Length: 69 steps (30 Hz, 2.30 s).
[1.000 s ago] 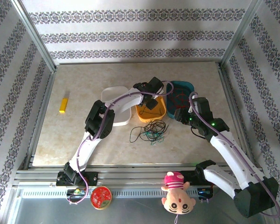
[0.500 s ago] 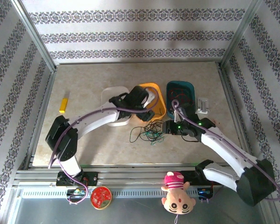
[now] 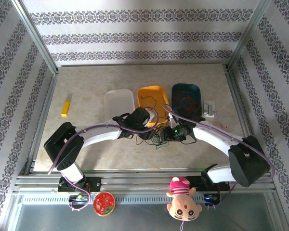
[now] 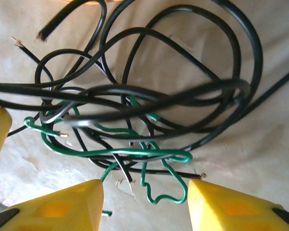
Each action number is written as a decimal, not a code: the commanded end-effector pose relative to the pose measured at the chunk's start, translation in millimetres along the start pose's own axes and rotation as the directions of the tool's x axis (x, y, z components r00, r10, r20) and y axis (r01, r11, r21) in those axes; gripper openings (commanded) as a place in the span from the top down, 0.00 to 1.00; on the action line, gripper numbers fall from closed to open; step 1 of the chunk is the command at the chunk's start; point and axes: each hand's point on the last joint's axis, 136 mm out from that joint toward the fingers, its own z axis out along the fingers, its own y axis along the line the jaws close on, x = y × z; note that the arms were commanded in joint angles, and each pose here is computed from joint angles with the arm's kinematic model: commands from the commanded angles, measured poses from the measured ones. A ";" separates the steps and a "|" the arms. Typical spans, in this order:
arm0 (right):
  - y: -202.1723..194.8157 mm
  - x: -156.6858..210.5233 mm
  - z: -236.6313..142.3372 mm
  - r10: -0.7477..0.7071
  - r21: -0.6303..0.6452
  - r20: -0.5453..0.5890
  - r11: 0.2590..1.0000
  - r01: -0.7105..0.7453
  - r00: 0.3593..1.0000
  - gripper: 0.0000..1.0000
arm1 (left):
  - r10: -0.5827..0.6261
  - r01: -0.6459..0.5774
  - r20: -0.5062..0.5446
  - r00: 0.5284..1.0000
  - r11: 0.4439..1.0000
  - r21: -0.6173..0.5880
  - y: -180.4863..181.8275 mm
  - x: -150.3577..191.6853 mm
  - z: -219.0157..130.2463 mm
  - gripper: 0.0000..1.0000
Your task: Untangle the cables
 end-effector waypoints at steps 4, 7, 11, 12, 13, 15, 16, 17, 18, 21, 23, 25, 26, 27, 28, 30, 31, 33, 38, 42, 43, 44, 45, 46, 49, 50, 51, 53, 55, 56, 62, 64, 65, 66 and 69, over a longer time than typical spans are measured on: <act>3.4 -12.1 11.3 -0.038 0.025 -0.008 0.999 0.038 0.999 0.51 | 0.006 -0.008 0.035 0.999 0.997 0.076 -23.2 -13.8 -1.2 0.43; -1.7 -14.3 16.2 -0.035 0.056 -0.018 0.998 0.036 0.999 0.52 | 0.012 -0.013 0.011 1.000 0.995 0.097 -27.1 -8.3 2.1 0.51; -13.2 -15.9 19.9 -0.017 0.119 -0.018 0.993 0.019 1.000 0.58 | 0.011 -0.011 -0.002 1.000 0.990 0.138 -34.1 -3.7 4.2 0.61; -15.7 -16.2 20.3 -0.014 0.132 -0.015 0.991 0.016 1.000 0.61 | 0.010 -0.010 -0.002 1.000 0.988 0.153 -36.5 -2.8 4.5 0.65; -18.0 -17.1 20.2 -0.011 0.144 -0.010 0.989 0.012 1.000 0.64 | 0.009 -0.009 -0.001 1.000 0.986 0.168 -38.8 -1.6 5.0 0.70; -20.7 -17.6 19.7 -0.006 0.159 -0.002 0.987 0.006 1.000 0.74 | 0.005 -0.005 -0.002 1.000 0.982 0.186 -41.6 0.0 6.3 0.76; -22.0 -18.2 18.9 -0.005 0.167 0.004 0.986 0.004 1.000 0.78 | 0.004 -0.003 -0.007 1.000 0.981 0.196 -43.3 1.0 6.8 0.80; -23.5 -18.6 18.0 -0.001 0.174 0.010 0.985 -0.001 1.000 0.81 | 0.004 -0.001 -0.012 1.000 0.979 0.203 -44.5 2.2 7.9 0.81; -24.6 -18.4 16.7 0.000 0.181 0.016 0.984 -0.003 1.000 0.84 | 0.002 0.002 -0.016 1.000 0.978 0.208 -45.3 2.5 8.8 0.84; -26.5 -19.3 10.3 -0.002 0.189 0.044 0.982 -0.006 0.999 0.88 | -0.001 0.007 -0.027 1.000 0.979 0.202 -44.2 4.7 11.1 0.95; -26.1 -17.6 5.5 -0.006 0.185 0.057 0.983 -0.004 0.998 0.87 | -0.002 0.008 -0.033 0.999 0.981 0.194 -42.8 6.5 11.9 0.99; -23.4 -13.2 -0.2 -0.021 0.166 0.065 0.986 0.010 0.998 0.76 | 0.002 0.004 -0.034 0.999 0.983 0.185 -40.9 7.8 12.3 1.00; -23.0 -10.4 -2.5 -0.025 0.160 0.066 0.987 0.014 0.997 0.67 | 0.002 0.004 -0.036 0.999 0.984 0.178 -39.7 8.8 12.7 1.00; -21.7 -6.2 -5.0 -0.033 0.147 0.066 0.989 0.023 0.997 0.60 | 0.003 0.004 -0.038 0.999 0.985 0.175 -38.8 10.0 13.2 1.00; -19.4 -2.0 -7.3 -0.043 0.130 0.063 0.991 0.034 0.997 0.58 | 0.004 0.004 -0.045 0.999 0.985 0.172 -38.2 12.8 14.3 1.00; -13.7 7.3 -9.9 -0.066 0.089 0.048 0.994 0.061 0.997 0.56 | 0.004 0.005 -0.052 0.999 0.985 0.171 -37.5 15.3 15.1 1.00; -8.8 12.9 -10.5 -0.081 0.060 0.033 0.995 0.079 0.996 0.56 | 0.004 0.006 -0.053 0.999 0.985 0.171 -37.6 15.9 15.3 1.00; 1.3 23.3 -10.2 -0.109 0.006 0.004 0.994 0.109 0.994 0.55 | 0.001 0.009 -0.055 0.999 0.985 0.171 -37.2 17.5 16.3 1.00; 10.3 42.5 -0.4 -0.151 -0.025 -0.071 0.988 0.149 0.986 0.54 | 0.000 0.009 -0.056 0.998 0.988 0.157 -34.6 18.8 18.1 1.00; 6.8 45.6 13.3 -0.145 0.004 -0.107 0.989 0.147 0.984 0.57 | 0.000 0.008 -0.052 0.999 0.988 0.154 -34.0 18.3 19.1 1.00; 6.7 45.7 16.7 -0.145 0.009 -0.113 0.989 0.147 0.983 0.57 | 0.001 0.007 -0.056 0.998 0.988 0.154 -33.9 19.5 19.6 1.00; 5.7 44.8 19.0 -0.141 0.017 -0.114 0.989 0.144 0.983 0.58 | 0.002 0.007 -0.056 0.998 0.988 0.155 -34.2 19.3 19.4 1.00; 4.0 43.7 21.4 -0.133 0.029 -0.113 0.990 0.137 0.985 0.59 | 0.002 0.007 -0.057 0.998 0.988 0.153 -33.8 19.6 19.6 1.00; 1.1 42.4 23.3 -0.120 0.046 -0.112 0.991 0.126 0.986 0.59 | 0.001 0.007 -0.059 0.998 0.989 0.151 -33.3 20.2 19.6 1.00; -11.4 39.5 27.0 -0.091 0.115 -0.100 0.988 0.102 0.991 0.63 | 0.003 0.006 -0.058 0.998 0.989 0.146 -32.4 20.5 18.8 1.00; -15.0 38.7 27.7 -0.082 0.133 -0.094 0.987 0.094 0.992 0.67 | 0.003 0.006 -0.059 0.998 0.989 0.145 -32.1 21.3 19.0 1.00; -18.0 37.4 27.7 -0.073 0.147 -0.088 0.985 0.086 0.993 0.71 | 0.003 0.006 -0.059 0.998 0.990 0.143 -31.7 21.3 19.0 1.00; -21.9 36.7 27.5 -0.068 0.167 -0.079 0.983 0.080 0.995 0.81 | 0.003 0.007 -0.065 0.998 0.990 0.139 -30.8 23.4 20.3 1.00; -25.0 35.3 25.3 -0.063 0.186 -0.066 0.980 0.074 0.996 0.90 | 0.000 0.009 -0.069 0.998 0.992 0.128 -28.7 25.3 21.6 1.00; -26.1 34.8 24.1 -0.062 0.193 -0.060 0.979 0.073 0.996 0.93 | -0.004 0.012 -0.066 0.998 0.993 0.121 -27.4 25.0 21.9 1.00; -45.6 18.5 2.4 -0.037 0.301 0.059 0.953 0.017 0.998 1.00 | -0.031 0.034 -0.047 0.998 0.998 0.050 -14.5 26.0 24.6 1.00; -56.7 11.1 -9.2 0.000 0.335 0.122 0.941 -0.041 0.992 1.00 | -0.042 0.043 -0.060 0.997 0.999 0.006 -6.9 29.2 26.5 1.00; -62.6 8.7 -14.1 0.019 0.349 0.148 0.935 -0.070 0.989 1.00 | -0.046 0.045 -0.067 0.997 0.999 -0.019 -2.8 30.8 27.4 1.00; -68.0 5.8 -21.0 0.038 0.358 0.182 0.928 -0.103 0.982 1.00 | -0.049 0.046 -0.075 0.996 0.998 -0.042 1.2 33.0 28.3 1.00; -82.5 -0.9 -40.1 0.110 0.345 0.283 0.915 -0.208 0.953 1.00 | -0.052 0.045 -0.088 0.995 0.996 -0.078 8.3 39.9 28.9 1.00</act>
